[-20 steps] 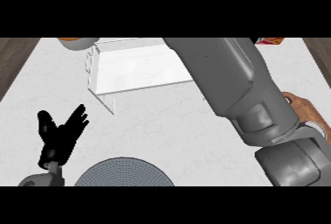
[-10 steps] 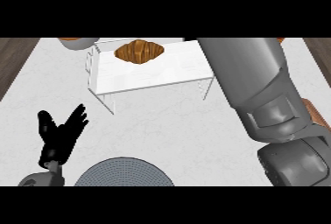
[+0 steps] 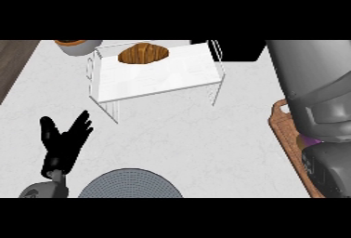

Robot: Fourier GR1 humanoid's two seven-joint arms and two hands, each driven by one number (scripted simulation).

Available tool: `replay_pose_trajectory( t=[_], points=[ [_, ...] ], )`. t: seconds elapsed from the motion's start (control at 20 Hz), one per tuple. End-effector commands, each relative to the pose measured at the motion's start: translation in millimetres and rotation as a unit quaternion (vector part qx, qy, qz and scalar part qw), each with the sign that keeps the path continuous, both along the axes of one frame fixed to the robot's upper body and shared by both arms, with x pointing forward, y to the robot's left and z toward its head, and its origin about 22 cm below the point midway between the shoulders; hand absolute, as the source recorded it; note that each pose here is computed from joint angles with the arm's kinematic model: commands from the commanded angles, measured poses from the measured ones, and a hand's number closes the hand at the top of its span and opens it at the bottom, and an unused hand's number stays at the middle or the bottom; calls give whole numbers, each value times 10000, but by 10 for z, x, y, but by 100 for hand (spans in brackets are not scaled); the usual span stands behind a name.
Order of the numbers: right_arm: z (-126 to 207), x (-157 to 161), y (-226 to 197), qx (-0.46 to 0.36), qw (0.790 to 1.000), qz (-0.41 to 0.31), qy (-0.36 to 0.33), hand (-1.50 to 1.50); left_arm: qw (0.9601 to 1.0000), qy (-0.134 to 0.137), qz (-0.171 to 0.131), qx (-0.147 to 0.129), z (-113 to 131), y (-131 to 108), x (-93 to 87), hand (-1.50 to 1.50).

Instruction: Pick the croissant from the placemat and place it in the tiered shelf

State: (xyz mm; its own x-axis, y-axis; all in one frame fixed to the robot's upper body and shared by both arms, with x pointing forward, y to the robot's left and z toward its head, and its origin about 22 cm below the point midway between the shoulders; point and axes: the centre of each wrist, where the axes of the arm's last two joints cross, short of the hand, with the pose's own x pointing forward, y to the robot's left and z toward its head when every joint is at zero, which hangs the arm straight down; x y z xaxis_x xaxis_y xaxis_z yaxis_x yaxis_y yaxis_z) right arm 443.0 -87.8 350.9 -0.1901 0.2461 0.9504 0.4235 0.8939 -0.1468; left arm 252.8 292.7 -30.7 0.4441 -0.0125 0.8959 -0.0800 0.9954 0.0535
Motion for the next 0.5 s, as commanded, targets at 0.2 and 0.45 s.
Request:
replay_pose_trajectory(
  t=[0.2,0.45],
  points=[
    [57,-29,-1142,785,9954,-550,6,-150,9999,22,89,83,52,113,-3,0],
    [-16,-224,-1502,575,9980,-262,2,-150,10000,21,81,6,-42,8,-76,0]
  ],
)
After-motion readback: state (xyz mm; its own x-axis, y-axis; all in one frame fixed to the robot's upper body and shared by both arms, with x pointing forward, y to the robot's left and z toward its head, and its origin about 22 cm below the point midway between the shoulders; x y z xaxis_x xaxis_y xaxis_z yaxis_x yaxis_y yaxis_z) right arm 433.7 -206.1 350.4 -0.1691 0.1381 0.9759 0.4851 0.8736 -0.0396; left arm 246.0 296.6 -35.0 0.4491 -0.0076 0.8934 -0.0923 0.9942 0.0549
